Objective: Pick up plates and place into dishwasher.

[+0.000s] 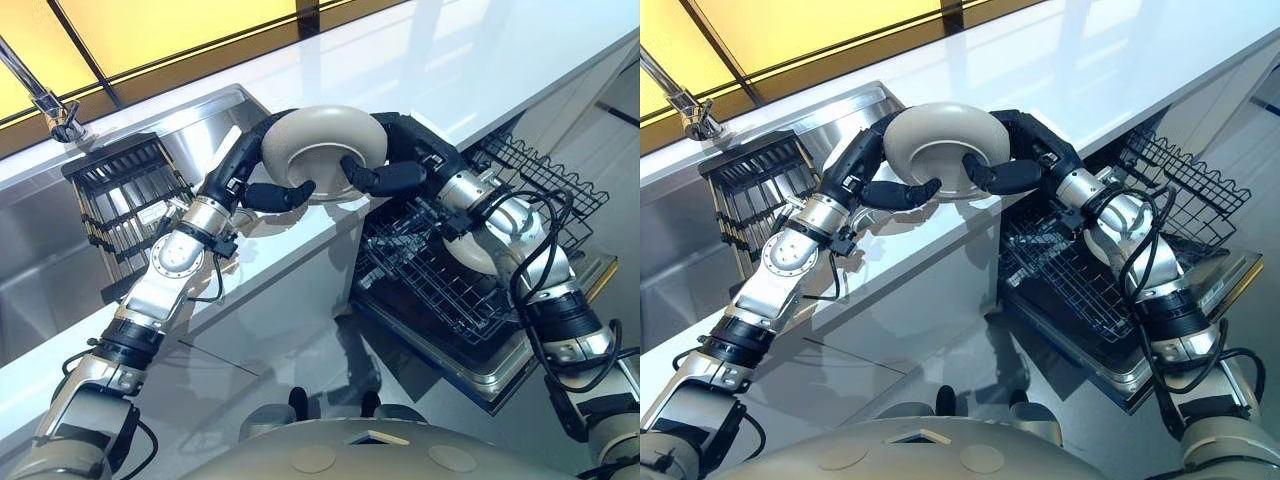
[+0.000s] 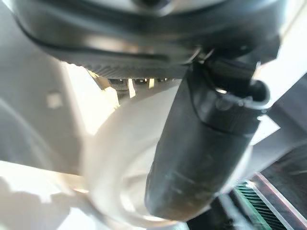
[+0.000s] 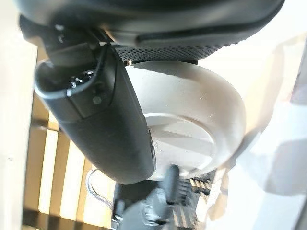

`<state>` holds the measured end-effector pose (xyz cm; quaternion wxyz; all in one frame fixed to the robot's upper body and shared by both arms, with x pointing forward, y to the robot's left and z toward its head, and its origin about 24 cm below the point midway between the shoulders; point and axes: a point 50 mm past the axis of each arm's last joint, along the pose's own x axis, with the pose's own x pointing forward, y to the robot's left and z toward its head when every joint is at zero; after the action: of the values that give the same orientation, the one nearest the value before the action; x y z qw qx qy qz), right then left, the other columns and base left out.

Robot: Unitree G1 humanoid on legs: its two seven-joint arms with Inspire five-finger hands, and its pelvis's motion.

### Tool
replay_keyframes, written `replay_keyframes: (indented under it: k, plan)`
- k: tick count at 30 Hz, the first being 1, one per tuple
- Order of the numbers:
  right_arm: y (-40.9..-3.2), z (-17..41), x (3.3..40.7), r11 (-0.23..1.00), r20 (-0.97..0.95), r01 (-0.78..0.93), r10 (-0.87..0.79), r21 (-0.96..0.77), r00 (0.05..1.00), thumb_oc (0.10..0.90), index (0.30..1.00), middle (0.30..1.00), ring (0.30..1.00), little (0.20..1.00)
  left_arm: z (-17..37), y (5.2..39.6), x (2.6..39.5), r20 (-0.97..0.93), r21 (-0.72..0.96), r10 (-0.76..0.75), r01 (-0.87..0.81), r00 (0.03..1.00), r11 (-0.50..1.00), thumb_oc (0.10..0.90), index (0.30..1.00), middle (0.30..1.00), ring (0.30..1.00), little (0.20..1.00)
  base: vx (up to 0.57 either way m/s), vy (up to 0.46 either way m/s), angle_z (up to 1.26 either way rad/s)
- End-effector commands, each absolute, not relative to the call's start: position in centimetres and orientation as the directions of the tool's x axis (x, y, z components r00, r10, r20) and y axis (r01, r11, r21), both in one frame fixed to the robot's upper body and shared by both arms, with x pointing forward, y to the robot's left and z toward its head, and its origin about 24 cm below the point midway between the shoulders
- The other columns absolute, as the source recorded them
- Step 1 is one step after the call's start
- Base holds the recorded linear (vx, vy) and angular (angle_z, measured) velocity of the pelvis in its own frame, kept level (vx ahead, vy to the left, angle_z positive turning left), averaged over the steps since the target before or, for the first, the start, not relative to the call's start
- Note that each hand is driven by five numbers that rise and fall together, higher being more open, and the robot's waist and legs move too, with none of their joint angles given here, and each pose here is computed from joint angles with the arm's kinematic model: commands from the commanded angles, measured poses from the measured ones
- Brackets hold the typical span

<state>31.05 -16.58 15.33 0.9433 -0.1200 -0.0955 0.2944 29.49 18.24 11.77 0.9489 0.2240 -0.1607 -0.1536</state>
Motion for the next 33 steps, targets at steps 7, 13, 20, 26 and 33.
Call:
replay_keyframes:
  k: [7, 13, 20, 26, 33]
  plan:
    - [-25.3, 22.7, 30.2, 0.994, 0.588, 0.048, 0.018, -0.097, 0.809, 0.1, 0.3, 0.3, 0.3, 0.2, 16.9, 28.0, 30.3, 0.408, 0.516, 0.075, -0.298, 0.91, 0.803, 0.8, 0.9, 0.9, 0.9, 0.9, 0.0, 0.001, 0.0]
    - [-30.0, 22.0, 28.3, 0.908, 0.624, 0.379, -0.192, -0.181, 0.757, 0.1, 0.3, 0.3, 0.3, 0.2, 15.3, 30.6, 28.6, 0.375, 0.418, 0.215, -0.371, 0.902, 0.829, 0.8, 0.9, 0.9, 0.9, 0.9, 0.01, 0.007, 0.0]
    - [-32.6, 20.0, 26.2, 0.833, 0.564, 0.468, -0.244, -0.295, 0.789, 0.1, 0.3, 0.3, 0.3, 0.2, 13.5, 32.1, 26.6, 0.348, 0.39, 0.297, -0.426, 0.889, 0.817, 0.8, 0.9, 0.9, 0.9, 0.9, 0.01, 0.005, -0.02]
    - [-33.0, 16.5, 24.6, 0.842, 0.464, 0.417, -0.235, -0.343, 0.854, 0.1, 0.3, 0.3, 0.3, 0.2, 12.1, 33.5, 24.9, 0.329, 0.366, 0.384, -0.491, 0.863, 0.791, 0.8, 0.9, 0.9, 0.9, 0.9, 0.0, 0.0, 0.0]
    - [-31.0, 12.9, 23.9, 0.866, 0.336, 0.308, -0.176, -0.393, 0.925, 0.1, 0.3, 0.3, 0.3, 0.2, 11.0, 34.4, 23.8, 0.312, 0.344, 0.467, -0.556, 0.827, 0.756, 0.8, 0.9, 0.9, 0.9, 0.9, -0.01, -0.003, -0.04]
